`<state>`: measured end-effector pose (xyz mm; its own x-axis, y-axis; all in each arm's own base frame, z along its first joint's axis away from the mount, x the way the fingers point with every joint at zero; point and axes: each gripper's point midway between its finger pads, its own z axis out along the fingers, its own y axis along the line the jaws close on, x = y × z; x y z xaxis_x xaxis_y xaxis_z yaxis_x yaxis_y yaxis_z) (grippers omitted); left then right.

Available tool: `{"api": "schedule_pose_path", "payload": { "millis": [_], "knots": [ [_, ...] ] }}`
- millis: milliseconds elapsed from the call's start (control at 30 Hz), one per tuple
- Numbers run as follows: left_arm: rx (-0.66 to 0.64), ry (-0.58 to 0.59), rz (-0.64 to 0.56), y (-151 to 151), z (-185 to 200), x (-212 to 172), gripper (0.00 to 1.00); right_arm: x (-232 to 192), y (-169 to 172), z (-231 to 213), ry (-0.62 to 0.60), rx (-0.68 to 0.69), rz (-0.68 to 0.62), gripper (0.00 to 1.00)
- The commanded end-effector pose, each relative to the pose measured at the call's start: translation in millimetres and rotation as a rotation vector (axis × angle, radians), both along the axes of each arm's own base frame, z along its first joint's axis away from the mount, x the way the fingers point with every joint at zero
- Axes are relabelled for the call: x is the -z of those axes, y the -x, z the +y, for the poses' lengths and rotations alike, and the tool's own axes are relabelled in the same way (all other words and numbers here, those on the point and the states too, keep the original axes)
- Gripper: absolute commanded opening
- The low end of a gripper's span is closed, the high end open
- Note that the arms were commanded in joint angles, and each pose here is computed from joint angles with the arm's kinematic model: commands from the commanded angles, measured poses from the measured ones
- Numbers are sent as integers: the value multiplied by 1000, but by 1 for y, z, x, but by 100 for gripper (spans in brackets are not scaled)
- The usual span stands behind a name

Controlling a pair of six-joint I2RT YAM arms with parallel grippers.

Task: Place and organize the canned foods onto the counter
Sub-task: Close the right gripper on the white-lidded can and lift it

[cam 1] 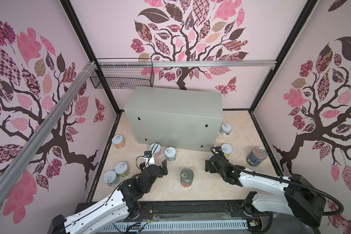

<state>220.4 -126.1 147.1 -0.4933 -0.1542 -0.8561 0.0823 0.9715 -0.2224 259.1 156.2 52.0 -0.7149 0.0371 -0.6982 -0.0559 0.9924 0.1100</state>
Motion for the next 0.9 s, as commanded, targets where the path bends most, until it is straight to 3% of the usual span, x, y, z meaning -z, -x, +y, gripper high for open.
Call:
{"api": "schedule_pose_path", "payload": {
  "millis": [0,400,700,867],
  "knots": [
    [5,-26,10,2,2,9,98,3,-7,3,-1,4,-7,97],
    [48,31,14,10,0,-14,98,-3,-12,-1,62,-15,-39,67],
    [141,53,45,19,-13,-37,97,-25,-6,8,23,-84,-45,44],
    [176,14,61,22,-14,-53,96,-60,0,13,5,-147,-71,44]
  ]
}}
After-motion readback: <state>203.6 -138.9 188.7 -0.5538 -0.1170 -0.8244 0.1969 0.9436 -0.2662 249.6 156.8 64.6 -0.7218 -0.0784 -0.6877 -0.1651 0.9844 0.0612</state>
